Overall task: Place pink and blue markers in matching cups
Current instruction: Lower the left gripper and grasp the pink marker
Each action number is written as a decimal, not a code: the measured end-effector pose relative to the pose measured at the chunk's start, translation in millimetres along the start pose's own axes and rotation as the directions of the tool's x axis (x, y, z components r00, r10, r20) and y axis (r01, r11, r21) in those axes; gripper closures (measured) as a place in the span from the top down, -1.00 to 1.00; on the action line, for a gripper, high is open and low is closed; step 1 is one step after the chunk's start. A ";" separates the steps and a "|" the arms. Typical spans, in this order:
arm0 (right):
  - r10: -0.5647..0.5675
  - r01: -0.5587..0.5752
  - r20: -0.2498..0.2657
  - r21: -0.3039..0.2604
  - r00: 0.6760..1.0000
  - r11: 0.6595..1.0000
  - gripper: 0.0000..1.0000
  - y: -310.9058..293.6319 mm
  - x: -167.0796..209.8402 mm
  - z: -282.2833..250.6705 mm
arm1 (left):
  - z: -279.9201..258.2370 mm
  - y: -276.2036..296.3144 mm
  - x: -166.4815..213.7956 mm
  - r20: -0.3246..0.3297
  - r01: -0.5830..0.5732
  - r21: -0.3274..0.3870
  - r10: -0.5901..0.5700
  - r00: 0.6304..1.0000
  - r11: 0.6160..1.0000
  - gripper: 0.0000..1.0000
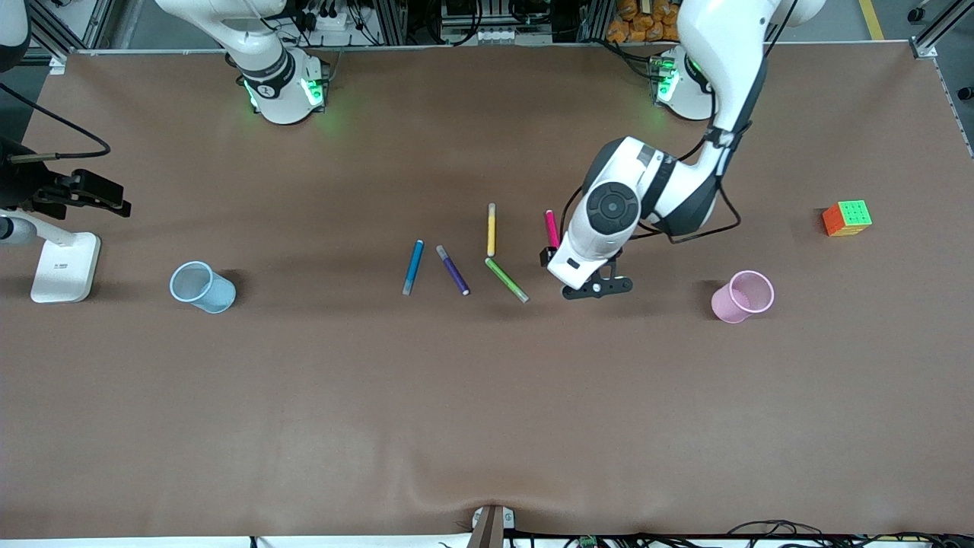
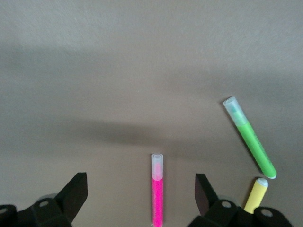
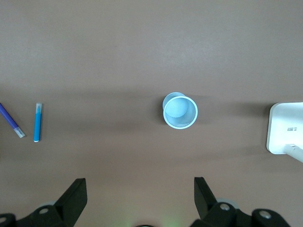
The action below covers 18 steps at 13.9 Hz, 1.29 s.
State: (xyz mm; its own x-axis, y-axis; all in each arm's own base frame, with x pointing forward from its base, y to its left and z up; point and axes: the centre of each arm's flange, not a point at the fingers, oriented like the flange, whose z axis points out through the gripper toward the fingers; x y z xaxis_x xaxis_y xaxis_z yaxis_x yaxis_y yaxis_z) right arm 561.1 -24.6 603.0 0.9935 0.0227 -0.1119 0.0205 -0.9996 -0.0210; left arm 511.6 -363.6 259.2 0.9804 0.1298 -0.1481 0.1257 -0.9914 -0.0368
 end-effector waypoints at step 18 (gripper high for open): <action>0.001 -0.001 -0.007 0.000 1.000 1.000 1.00 0.3 0.2 -2.0 | 87.9 19.0 -24.1 0.013 0.036 0.002 -0.036 0.999 0.999 0.11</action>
State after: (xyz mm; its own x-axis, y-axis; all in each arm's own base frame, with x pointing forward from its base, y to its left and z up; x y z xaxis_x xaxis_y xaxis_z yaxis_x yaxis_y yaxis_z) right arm 561.6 -25.0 605.0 0.9942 0.0220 -0.1052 0.0199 -0.9996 -0.0205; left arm 477.1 -384.1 175.2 0.9732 0.1656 -0.1597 0.1606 -0.9861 -0.0439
